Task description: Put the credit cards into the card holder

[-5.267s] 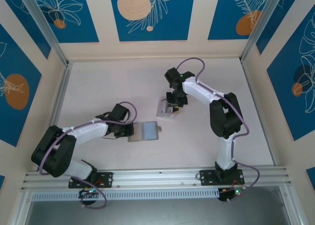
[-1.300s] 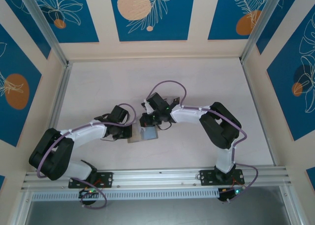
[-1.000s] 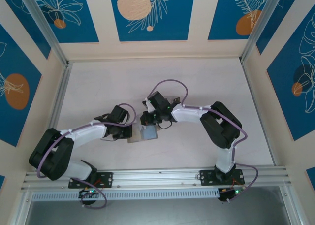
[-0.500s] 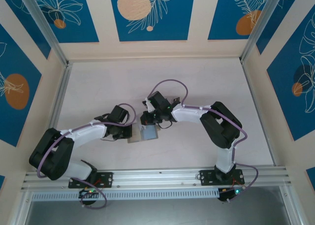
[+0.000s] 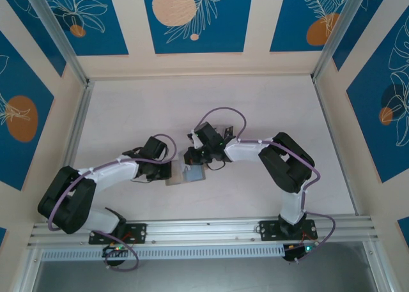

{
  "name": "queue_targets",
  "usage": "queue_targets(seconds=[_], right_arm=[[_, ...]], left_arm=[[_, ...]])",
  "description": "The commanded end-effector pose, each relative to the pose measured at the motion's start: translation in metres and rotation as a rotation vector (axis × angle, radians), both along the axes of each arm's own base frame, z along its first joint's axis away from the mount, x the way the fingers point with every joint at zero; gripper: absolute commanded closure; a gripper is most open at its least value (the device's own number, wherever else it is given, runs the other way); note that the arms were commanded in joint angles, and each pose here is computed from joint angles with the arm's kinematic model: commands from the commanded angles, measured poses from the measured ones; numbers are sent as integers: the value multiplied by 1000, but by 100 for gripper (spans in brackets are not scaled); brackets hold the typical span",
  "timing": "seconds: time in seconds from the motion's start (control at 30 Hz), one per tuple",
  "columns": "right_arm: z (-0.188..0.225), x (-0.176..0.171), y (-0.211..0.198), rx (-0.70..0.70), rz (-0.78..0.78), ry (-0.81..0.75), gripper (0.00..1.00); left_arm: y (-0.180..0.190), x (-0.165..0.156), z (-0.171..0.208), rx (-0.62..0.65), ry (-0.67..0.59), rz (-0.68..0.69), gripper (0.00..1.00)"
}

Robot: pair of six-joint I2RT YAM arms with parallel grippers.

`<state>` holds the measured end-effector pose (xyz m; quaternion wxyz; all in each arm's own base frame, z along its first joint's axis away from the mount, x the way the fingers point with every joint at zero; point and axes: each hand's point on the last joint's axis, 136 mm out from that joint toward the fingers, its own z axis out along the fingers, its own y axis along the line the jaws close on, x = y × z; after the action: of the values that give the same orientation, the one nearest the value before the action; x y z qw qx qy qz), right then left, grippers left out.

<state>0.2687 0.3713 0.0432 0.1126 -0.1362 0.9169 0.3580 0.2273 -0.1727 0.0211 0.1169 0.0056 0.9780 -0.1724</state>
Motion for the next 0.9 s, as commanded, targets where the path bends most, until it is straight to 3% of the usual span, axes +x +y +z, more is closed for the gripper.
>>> queue_targets(seconds=[0.0,0.6,0.87], right_arm=[[-11,-19,-6,-15,9,59,100],[-28,-17,-28,11,-72,121,100],[-28,-12,-19,8,-57,116,100]], left_arm=[[16,-13,-18,91,64,12,95],[19,-16,-19,101,72,20,95],[18,-14,-19,99,72,21,95]])
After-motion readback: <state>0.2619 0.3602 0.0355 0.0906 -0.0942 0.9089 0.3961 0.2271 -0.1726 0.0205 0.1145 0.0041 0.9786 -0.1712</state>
